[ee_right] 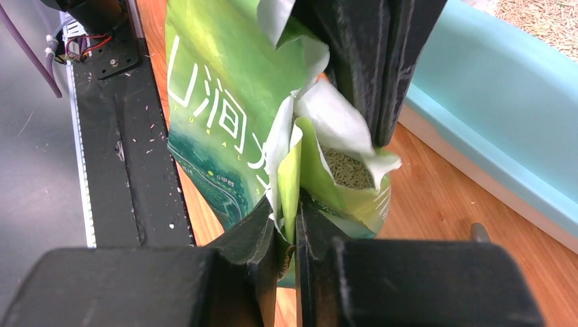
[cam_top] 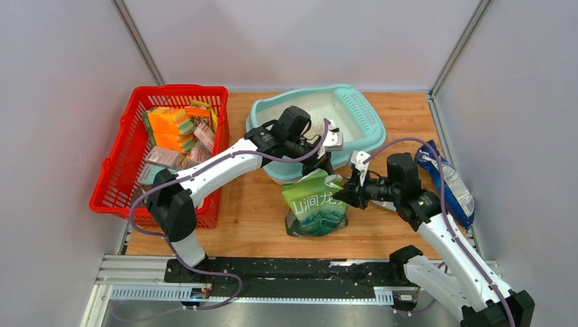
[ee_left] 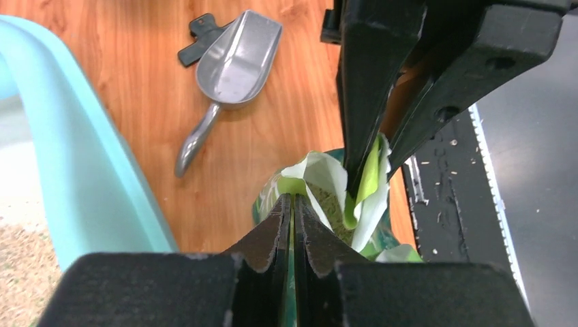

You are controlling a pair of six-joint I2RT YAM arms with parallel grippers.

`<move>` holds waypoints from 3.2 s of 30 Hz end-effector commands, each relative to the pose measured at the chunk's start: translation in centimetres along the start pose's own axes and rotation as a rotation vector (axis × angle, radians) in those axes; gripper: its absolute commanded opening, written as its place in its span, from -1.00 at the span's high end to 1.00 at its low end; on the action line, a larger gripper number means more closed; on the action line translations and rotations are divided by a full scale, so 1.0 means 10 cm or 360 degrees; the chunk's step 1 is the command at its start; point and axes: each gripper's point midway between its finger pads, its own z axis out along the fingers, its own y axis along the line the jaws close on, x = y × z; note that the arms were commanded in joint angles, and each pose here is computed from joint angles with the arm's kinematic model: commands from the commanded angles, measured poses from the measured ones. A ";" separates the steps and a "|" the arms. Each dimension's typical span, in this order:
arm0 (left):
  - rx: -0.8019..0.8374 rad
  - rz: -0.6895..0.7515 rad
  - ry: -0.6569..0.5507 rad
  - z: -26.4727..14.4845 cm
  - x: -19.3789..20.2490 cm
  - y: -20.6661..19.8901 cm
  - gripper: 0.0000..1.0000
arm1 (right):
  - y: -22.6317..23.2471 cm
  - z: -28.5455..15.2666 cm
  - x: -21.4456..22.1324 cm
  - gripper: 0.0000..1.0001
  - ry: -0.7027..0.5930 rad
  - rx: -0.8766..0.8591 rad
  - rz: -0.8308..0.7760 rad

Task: Fill the litter box with clean litter

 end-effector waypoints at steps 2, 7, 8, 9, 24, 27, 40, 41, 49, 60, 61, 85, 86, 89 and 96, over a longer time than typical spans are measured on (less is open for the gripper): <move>0.0180 -0.0040 -0.0112 0.14 -0.13 -0.21 0.78 | -0.06 -0.02 -0.25 0.73 -0.0047 0.0008 -0.0145; 0.0214 -0.0057 -0.0119 0.17 -0.12 -0.23 0.79 | -0.10 -0.04 -0.24 0.75 -0.0002 0.0034 -0.0180; 0.0216 -0.0041 -0.0126 0.17 -0.14 -0.23 0.79 | -0.10 -0.04 -0.24 0.75 0.0002 0.0032 -0.0171; 0.0223 -0.0039 -0.0128 0.17 -0.14 -0.23 0.79 | -0.11 -0.03 -0.23 0.75 0.0008 0.0038 -0.0160; 0.0447 -0.0104 -0.0185 0.18 -0.23 -0.42 0.33 | -0.41 0.06 -0.29 0.74 0.0032 0.0202 0.0061; 0.0463 -0.0129 -0.0168 0.21 -0.20 -0.44 0.32 | -0.49 0.06 -0.31 0.73 0.0015 0.0245 0.0112; 0.0396 -0.0214 -0.0152 0.26 -0.11 -0.31 0.50 | -0.41 -0.16 -0.37 0.19 0.0101 0.0255 -0.0154; 0.0393 -0.0208 -0.0160 0.25 -0.13 -0.30 0.51 | -0.40 -0.19 -0.35 0.15 0.0116 0.0261 -0.0171; 0.0410 -0.0228 -0.0186 0.24 -0.20 -0.31 0.52 | -0.38 -0.21 -0.24 -0.15 0.0138 0.0251 -0.0293; 0.0385 -0.0256 -0.0201 0.21 -0.22 -0.25 0.53 | -0.29 -0.01 -0.25 -0.35 0.0040 0.0066 -0.0216; 0.0382 -0.0254 -0.0207 0.20 -0.24 -0.24 0.53 | -0.28 0.01 -0.25 -0.36 0.0031 0.0049 -0.0188; -0.0159 -0.0127 -0.0313 -0.99 -0.54 0.03 -0.54 | -0.17 -0.52 -0.37 -0.54 0.0204 0.0153 -0.0421; -0.0169 -0.0081 -0.0281 -1.04 -0.50 -0.02 -0.55 | -0.17 -0.53 -0.35 -0.55 0.0221 0.0151 -0.0432; -0.0220 0.0079 -0.0173 -1.21 -0.39 -0.22 -0.56 | -0.18 -0.53 -0.24 -0.56 0.0257 0.0139 -0.0513; -0.0168 0.0105 0.0041 -1.44 0.00 -0.72 -0.57 | -0.19 -0.39 -0.28 -0.89 0.0177 0.0032 -0.0627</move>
